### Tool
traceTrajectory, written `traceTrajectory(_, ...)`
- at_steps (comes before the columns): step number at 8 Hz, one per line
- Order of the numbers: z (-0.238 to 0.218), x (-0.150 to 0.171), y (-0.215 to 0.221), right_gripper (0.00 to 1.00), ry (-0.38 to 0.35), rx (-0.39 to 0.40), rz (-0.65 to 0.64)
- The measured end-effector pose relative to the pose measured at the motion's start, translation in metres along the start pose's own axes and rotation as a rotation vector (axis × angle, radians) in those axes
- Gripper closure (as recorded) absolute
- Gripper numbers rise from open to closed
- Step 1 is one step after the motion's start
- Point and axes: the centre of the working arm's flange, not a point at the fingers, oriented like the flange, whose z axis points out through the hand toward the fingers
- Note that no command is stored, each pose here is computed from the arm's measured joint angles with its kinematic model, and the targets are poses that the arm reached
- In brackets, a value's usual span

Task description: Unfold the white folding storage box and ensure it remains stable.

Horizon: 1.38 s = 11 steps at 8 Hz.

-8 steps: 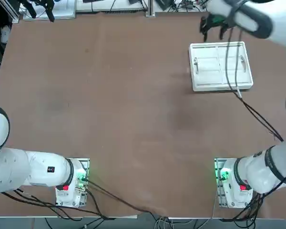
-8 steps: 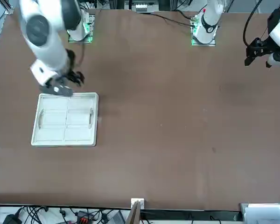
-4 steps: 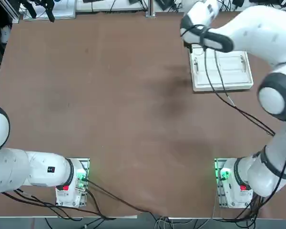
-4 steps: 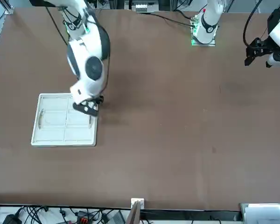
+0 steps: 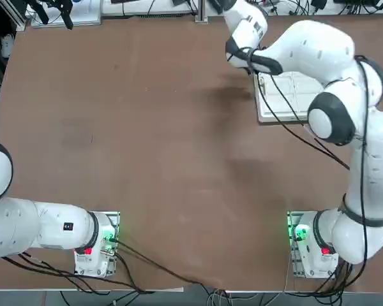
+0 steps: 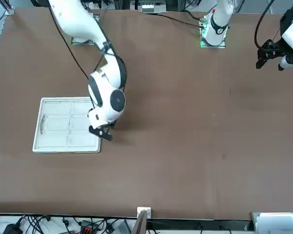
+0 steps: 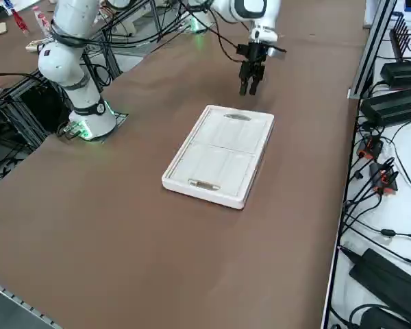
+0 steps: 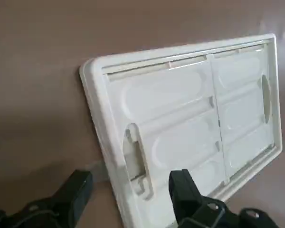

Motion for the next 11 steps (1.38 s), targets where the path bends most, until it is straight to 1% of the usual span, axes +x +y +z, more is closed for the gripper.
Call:
traceTrajectory(2,0.039,-0.007,-0.029,0.1,0.007,-0.067,-0.045)
traceTrajectory(3,0.046,-0.01,-0.041,0.14,0.009,-0.079,-0.058)
traceTrajectory(4,0.049,-0.013,-0.046,0.15,0.003,-0.092,-0.083)
traceTrajectory(6,0.05,-0.018,-0.042,0.19,-0.038,-0.146,-0.175)
traceTrajectory(7,0.051,-0.019,-0.041,0.2,-0.05,-0.159,-0.197)
traceTrajectory(11,0.057,-0.022,-0.043,0.25,-0.059,-0.17,-0.209)
